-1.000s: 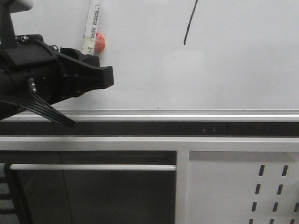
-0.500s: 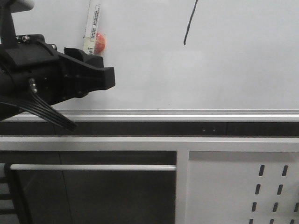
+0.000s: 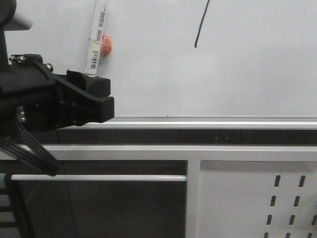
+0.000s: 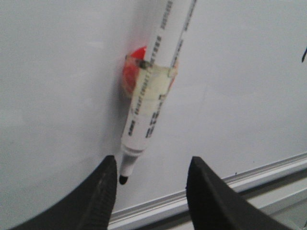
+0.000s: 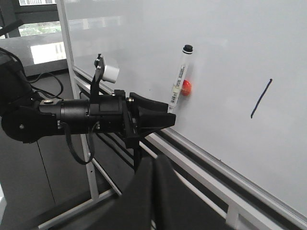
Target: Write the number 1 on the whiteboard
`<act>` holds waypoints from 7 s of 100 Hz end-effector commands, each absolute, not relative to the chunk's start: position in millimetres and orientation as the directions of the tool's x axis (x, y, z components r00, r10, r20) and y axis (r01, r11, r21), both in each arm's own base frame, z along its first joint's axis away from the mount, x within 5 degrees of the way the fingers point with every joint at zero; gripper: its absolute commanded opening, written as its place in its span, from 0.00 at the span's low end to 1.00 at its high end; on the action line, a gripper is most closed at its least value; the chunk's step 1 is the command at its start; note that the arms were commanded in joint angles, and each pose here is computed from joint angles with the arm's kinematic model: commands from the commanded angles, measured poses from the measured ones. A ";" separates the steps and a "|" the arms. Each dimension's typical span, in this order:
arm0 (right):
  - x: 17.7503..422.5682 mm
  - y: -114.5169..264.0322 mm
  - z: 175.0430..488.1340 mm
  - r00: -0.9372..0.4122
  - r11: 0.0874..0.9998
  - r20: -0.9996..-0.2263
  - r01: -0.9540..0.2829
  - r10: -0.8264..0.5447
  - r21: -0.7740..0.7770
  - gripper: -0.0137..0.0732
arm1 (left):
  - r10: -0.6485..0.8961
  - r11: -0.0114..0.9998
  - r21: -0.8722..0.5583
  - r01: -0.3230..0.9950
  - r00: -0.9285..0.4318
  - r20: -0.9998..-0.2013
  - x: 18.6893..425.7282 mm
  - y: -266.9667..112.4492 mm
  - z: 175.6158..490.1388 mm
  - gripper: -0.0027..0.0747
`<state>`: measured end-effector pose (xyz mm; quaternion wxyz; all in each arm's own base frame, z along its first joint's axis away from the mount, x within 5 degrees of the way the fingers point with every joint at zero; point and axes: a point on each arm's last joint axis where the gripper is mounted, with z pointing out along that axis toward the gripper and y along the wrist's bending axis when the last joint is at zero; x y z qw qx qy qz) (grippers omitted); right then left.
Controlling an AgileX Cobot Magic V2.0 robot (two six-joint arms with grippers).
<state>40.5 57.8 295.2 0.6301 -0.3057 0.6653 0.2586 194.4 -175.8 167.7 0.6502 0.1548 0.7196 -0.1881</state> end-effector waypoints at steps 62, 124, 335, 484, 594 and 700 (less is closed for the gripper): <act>41.9 56.3 305.5 0.002 0.699 -0.999 -0.715 -0.037 -0.027 0.09 | -0.139 0.834 -0.010 0.552 0.194 -0.971 130.9 -117.6 212.4 0.37; 34.7 55.5 305.2 0.028 0.681 -0.998 -0.730 -0.050 -0.055 0.09 | -0.121 0.842 0.053 0.537 0.284 -0.951 106.8 -89.6 215.8 0.01; 29.9 56.3 303.0 0.034 0.656 -0.996 -0.751 -0.078 -0.077 0.09 | -0.038 0.875 0.070 0.480 0.212 -0.976 57.3 -33.0 332.0 0.01; 29.9 56.3 303.0 0.034 0.656 -0.996 -0.751 -0.078 -0.077 0.09 | -0.133 0.989 -0.140 0.057 -0.107 -0.985 51.6 -3.1 203.7 0.01; 29.9 56.3 303.0 0.034 0.656 -0.996 -0.751 -0.078 -0.077 0.09 | 0.016 0.999 0.008 0.039 -0.188 -0.982 53.5 -0.2 180.3 0.01; 61.6 17.0 271.4 -0.125 0.960 -0.983 -0.264 -0.133 -0.096 0.09 | 0.016 0.999 0.008 0.039 -0.188 -0.982 53.5 -0.2 180.3 0.01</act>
